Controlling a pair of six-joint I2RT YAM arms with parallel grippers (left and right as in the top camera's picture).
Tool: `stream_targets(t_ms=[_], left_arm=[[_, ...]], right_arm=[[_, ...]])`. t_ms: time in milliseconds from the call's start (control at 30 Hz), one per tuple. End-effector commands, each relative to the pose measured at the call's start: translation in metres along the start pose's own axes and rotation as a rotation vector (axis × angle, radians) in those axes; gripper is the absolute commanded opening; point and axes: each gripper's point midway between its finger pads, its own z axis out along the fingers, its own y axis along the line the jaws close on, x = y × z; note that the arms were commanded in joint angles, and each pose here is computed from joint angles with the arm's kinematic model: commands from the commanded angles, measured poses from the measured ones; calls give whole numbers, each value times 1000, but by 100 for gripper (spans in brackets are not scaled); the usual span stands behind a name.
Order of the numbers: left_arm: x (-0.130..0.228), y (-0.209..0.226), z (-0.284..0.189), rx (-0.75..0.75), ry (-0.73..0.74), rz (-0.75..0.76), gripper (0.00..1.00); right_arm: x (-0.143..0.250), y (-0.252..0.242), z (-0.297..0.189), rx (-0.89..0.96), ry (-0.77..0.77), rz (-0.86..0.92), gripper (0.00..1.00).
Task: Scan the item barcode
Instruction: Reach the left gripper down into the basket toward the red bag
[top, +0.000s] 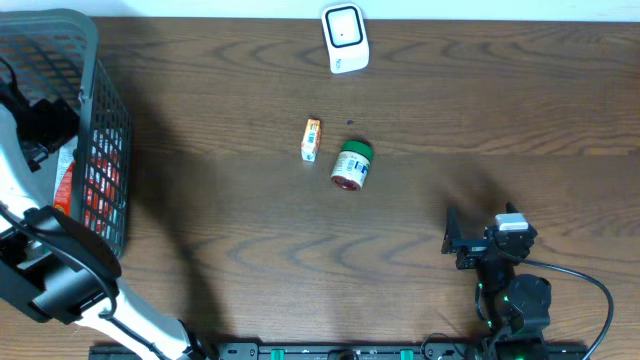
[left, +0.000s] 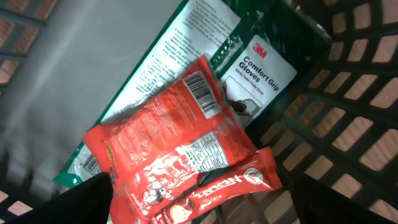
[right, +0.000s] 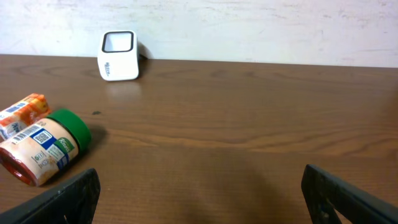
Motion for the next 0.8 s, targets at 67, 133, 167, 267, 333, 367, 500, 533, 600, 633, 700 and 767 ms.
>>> stream_targets(t_ms=[67, 133, 167, 267, 333, 367, 500, 533, 600, 633, 700, 767], left_arm=[[2, 1, 18, 1, 49, 13, 92], [4, 2, 23, -6, 62, 12, 92], [3, 3, 25, -15, 64, 12, 92], [2, 12, 34, -62, 62, 14, 92], [2, 14, 39, -68, 66, 9, 92], [3, 16, 41, -69, 72, 5, 92], [7, 21, 51, -75, 101, -3, 92], [9, 21, 55, -77, 113, -4, 92], [16, 23, 66, -82, 147, -4, 92], [18, 24, 69, -88, 156, -4, 92], [22, 29, 75, -110, 175, -4, 92], [24, 32, 79, -122, 186, -5, 92]], right_arm=[[1, -3, 0, 14, 3, 14, 99], [1, -3, 0, 14, 4, 14, 99], [1, -3, 0, 14, 4, 14, 99], [1, -3, 0, 14, 4, 14, 99], [1, -3, 0, 14, 4, 14, 99], [1, -3, 0, 14, 4, 14, 99], [1, -3, 0, 14, 4, 14, 99], [1, -3, 0, 14, 3, 14, 99], [1, -3, 0, 14, 4, 14, 99], [1, -3, 0, 14, 3, 14, 99], [1, -3, 0, 14, 3, 14, 99], [1, -3, 0, 14, 4, 14, 99]])
